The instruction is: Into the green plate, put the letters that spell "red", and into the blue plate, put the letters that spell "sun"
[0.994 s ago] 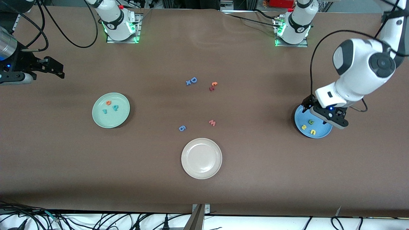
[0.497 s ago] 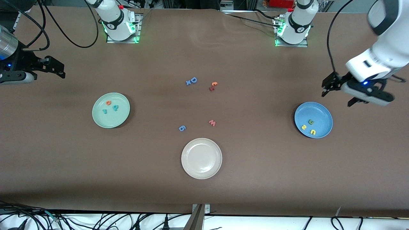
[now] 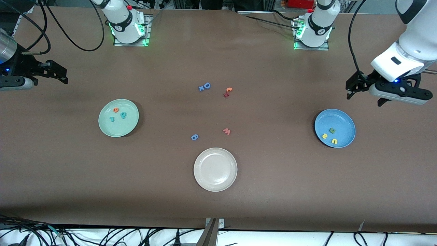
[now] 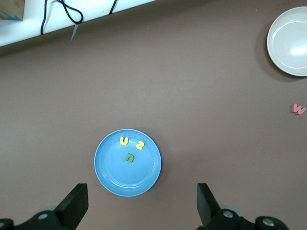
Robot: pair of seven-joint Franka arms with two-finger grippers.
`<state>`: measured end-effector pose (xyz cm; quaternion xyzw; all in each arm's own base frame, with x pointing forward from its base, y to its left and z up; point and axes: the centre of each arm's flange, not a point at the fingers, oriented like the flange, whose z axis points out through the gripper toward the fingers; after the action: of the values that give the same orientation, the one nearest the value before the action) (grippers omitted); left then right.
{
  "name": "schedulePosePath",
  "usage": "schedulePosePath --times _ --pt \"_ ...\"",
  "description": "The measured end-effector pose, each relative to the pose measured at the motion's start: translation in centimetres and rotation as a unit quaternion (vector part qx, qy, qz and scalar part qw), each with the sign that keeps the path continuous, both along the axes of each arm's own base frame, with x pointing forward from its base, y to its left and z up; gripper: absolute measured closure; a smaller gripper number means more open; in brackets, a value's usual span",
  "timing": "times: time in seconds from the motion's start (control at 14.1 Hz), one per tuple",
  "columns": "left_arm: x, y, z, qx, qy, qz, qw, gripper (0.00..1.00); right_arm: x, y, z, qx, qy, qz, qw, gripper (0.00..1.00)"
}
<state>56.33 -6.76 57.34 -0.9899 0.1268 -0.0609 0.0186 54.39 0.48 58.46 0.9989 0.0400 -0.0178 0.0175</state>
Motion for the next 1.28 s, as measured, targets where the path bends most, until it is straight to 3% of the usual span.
schedulePosePath --times 1.28 --pt "0.5 2.2 -0.1 0.001 0.0 0.021 1.0 0.0 0.0 0.0 0.0 0.0 0.0 0.001 1.0 0.0"
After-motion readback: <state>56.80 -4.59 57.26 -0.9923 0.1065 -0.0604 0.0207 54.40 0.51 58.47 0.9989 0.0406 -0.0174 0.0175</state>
